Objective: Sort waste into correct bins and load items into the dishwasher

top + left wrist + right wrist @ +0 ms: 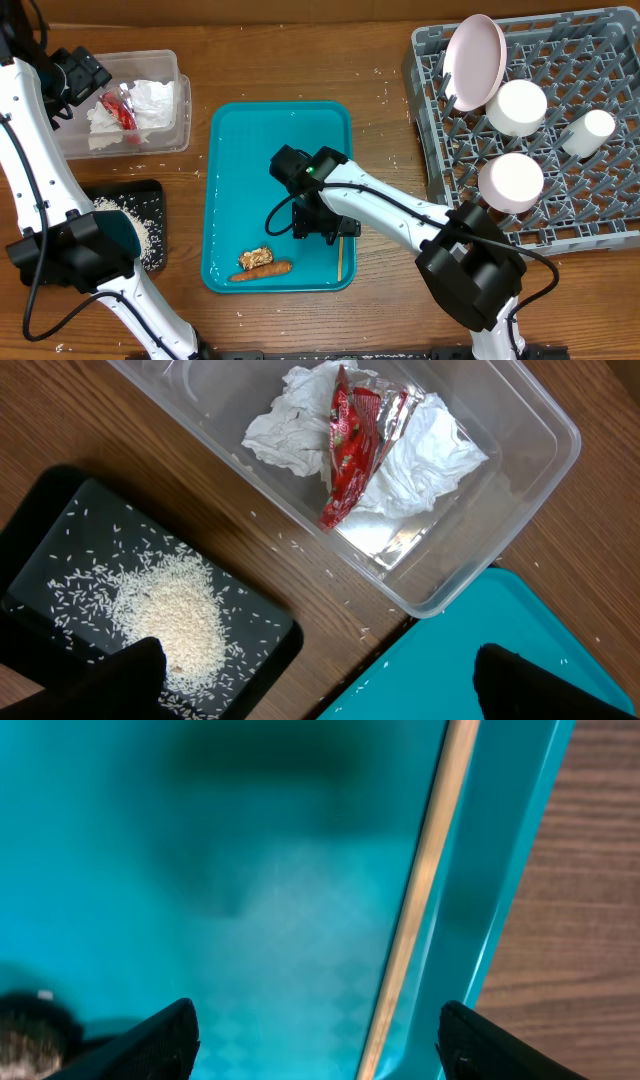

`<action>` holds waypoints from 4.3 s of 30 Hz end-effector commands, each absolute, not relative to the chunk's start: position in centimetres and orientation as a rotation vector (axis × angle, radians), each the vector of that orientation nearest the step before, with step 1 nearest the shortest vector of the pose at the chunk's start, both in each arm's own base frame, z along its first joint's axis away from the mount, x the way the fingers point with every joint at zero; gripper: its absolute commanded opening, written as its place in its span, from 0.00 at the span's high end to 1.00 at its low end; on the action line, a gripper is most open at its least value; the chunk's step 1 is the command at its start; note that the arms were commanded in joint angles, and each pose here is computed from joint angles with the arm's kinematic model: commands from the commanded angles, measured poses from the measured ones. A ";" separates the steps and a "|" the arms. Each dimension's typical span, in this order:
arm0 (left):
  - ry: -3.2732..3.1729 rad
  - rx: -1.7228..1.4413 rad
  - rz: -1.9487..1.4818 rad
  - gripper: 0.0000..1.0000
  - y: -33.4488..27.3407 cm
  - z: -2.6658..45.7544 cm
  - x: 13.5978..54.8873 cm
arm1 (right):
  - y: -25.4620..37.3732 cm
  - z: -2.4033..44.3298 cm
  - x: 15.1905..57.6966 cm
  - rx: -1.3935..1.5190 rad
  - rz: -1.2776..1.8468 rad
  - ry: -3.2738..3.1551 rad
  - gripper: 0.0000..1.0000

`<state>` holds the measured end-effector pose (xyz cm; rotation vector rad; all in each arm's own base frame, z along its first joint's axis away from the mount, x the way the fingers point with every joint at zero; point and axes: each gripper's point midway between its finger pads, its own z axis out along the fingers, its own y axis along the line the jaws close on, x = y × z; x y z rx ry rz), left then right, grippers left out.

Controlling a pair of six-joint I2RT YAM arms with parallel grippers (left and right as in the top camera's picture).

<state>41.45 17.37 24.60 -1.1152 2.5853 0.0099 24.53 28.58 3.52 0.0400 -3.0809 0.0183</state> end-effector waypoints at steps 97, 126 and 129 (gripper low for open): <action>2.574 -1.120 -0.001 0.00 17.1 24.8 41.7 | 4.7 15.7 45.4 -0.006 -0.280 -3.336 0.67; 2.572 -1.109 -0.020 0.00 16.7 24.9 42.0 | 33.5 19.0 28.1 0.868 -0.670 -2.920 0.00; 2.584 -1.083 -0.167 0.00 14.9 24.9 42.6 | 35.5 19.2 26.9 0.958 -0.698 -2.907 0.00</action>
